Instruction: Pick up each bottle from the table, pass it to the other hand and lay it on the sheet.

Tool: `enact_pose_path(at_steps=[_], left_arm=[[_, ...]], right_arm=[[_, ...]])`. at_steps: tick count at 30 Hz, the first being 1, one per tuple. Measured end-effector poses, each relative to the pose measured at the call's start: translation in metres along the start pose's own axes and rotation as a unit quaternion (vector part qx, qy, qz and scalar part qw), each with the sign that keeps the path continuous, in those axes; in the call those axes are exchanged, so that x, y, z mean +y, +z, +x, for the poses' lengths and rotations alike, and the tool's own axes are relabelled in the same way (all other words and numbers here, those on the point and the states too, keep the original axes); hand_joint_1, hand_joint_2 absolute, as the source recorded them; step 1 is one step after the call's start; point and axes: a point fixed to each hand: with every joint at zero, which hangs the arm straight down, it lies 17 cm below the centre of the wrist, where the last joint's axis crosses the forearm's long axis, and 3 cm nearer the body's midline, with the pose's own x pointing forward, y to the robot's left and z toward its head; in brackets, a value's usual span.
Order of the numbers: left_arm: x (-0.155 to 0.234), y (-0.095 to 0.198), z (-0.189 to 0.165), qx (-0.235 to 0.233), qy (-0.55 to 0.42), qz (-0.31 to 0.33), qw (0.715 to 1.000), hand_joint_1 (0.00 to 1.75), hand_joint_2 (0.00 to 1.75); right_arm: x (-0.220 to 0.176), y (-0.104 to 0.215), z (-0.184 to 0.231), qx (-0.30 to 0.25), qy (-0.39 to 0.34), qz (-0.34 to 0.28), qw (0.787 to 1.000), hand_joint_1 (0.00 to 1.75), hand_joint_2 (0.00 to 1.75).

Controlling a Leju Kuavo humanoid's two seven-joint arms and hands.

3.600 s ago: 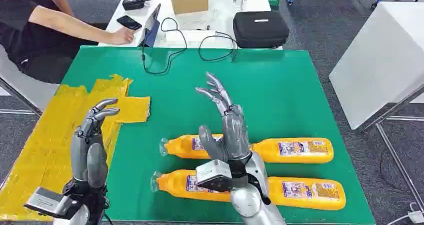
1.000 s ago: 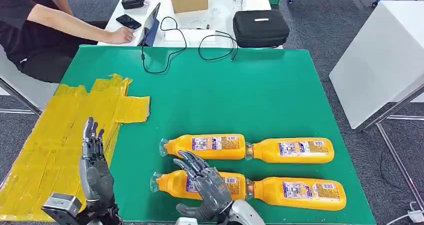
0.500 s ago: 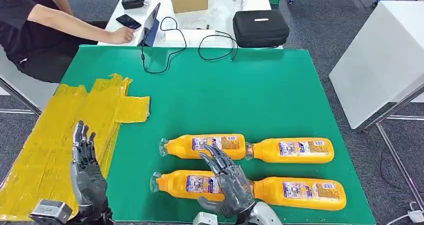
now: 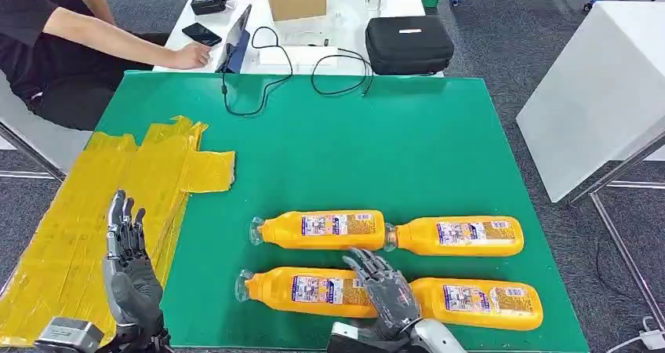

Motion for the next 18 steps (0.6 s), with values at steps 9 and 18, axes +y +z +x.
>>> enact_pose_path(at_steps=[9,18], left_arm=[[0.003,0.0,0.0,0.0,-0.003,0.003,1.0,0.0,0.0],[0.005,0.0,-0.001,0.001,-0.004,0.005,1.0,0.0,0.0]], right_arm=[[0.002,-0.002,-0.011,0.008,0.007,0.006,1.0,0.0,1.75],[0.01,0.0,-0.019,0.017,0.011,0.026,0.999,0.0,1.75]])
